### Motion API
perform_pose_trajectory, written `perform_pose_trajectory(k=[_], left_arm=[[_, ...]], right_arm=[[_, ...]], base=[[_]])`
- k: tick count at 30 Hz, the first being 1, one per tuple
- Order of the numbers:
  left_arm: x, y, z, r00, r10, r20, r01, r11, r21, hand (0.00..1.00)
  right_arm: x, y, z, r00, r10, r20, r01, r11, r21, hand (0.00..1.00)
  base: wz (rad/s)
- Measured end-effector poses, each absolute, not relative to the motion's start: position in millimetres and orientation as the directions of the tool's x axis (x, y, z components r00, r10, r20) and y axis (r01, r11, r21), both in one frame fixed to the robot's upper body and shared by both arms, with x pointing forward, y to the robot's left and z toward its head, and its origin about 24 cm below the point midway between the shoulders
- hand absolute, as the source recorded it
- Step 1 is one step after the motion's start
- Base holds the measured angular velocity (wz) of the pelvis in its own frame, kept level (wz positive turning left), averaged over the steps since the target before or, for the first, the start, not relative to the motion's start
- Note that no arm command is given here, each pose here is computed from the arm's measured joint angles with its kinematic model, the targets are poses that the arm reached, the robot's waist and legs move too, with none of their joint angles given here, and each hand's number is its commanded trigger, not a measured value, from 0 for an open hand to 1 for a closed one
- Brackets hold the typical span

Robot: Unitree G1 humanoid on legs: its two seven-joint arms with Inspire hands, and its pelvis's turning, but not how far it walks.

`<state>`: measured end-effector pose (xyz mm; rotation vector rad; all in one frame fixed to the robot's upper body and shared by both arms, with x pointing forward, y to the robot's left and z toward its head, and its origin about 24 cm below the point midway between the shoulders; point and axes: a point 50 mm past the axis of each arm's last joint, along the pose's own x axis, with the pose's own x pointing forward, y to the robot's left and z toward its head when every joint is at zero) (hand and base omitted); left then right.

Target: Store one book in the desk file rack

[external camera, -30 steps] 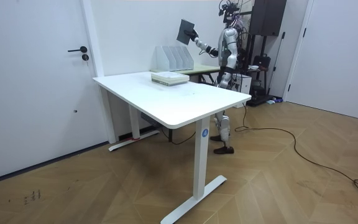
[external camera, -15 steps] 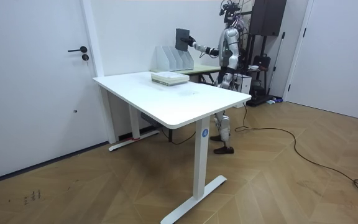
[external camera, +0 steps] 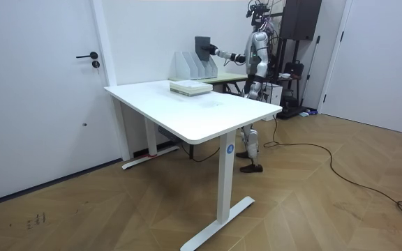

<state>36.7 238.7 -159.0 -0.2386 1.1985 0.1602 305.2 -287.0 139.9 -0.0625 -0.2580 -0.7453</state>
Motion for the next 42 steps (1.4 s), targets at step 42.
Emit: perform_pose_trajectory(k=[42], left_arm=[[37.5, 238.3, -158.9, 0.337, 0.001, -0.942, -0.269, 0.958, -0.096, 0.00]], right_arm=[[313.5, -283.8, 148.1, 0.749, -0.640, 0.174, 0.612, 0.768, 0.190, 0.00]], base=[[0.00]])
